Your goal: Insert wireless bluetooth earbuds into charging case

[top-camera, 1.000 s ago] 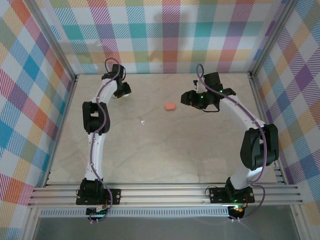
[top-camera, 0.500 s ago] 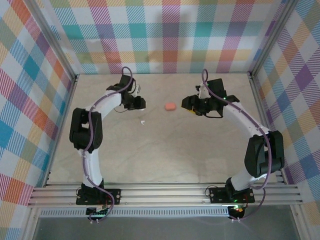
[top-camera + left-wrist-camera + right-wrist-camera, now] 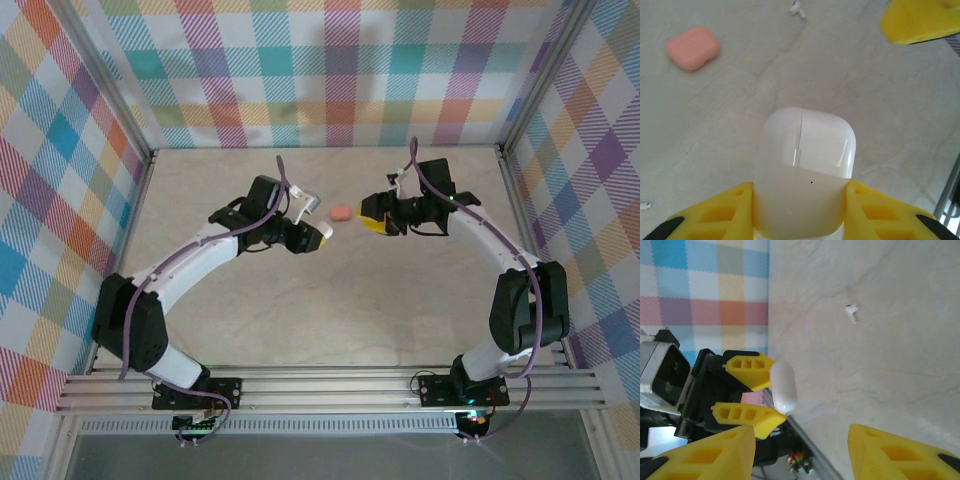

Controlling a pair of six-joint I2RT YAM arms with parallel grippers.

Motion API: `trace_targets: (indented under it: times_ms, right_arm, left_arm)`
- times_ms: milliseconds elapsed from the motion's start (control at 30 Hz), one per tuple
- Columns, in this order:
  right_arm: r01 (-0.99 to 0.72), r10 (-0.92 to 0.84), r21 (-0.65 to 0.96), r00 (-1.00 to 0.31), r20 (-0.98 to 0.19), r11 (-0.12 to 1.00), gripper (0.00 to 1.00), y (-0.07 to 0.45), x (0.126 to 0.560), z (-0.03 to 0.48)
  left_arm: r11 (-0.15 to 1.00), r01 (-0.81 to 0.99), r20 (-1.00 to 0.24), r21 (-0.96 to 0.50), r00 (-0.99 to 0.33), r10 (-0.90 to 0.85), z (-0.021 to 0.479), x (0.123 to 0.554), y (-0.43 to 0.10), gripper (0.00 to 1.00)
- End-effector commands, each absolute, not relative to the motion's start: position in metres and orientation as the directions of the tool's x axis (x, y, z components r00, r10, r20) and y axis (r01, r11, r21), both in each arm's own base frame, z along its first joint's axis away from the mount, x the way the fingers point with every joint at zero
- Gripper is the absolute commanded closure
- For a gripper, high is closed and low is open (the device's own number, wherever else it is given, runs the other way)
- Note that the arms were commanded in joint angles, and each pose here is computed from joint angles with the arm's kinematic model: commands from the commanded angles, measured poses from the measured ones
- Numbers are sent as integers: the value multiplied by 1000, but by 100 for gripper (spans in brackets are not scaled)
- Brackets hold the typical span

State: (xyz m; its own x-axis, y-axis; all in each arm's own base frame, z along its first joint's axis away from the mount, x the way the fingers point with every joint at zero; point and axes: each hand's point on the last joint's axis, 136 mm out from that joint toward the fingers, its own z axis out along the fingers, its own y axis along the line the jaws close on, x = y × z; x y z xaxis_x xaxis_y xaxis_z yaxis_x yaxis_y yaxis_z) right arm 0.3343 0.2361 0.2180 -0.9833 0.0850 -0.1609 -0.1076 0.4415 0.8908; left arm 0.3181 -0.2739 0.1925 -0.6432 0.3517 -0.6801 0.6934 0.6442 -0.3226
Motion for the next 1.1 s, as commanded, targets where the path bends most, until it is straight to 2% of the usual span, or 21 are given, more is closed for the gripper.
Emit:
trace_targets:
  times_ms: [0, 100, 267, 800, 933, 1067]
  right_arm:
    - [-149, 5, 930, -987, -160, 336, 47, 245, 311, 247]
    - [-170, -33, 912, -985, -170, 373, 47, 251, 298, 245]
    - [-168, -68, 913, -986, -154, 371, 47, 260, 285, 241]
    - [-187, -146, 922, -979, -145, 339, 48, 287, 281, 238]
    - [-201, -161, 926, -975, -156, 319, 58, 291, 282, 244]
    - [-206, -163, 931, -973, -163, 303, 74, 293, 282, 246]
  left_arm:
    - [601, 752, -748, -270, -557, 360, 213, 308, -282, 87]
    - [584, 770, -772, -256, -527, 356, 225, 301, -288, 88]
    - [548, 800, -783, -245, -497, 375, 235, 296, -298, 88]
    - [506, 821, -779, -263, -490, 390, 242, 285, -305, 88]
    - [501, 823, -784, -266, -488, 385, 245, 284, -307, 88]
    - [483, 831, -792, -275, -481, 377, 251, 283, -310, 88]
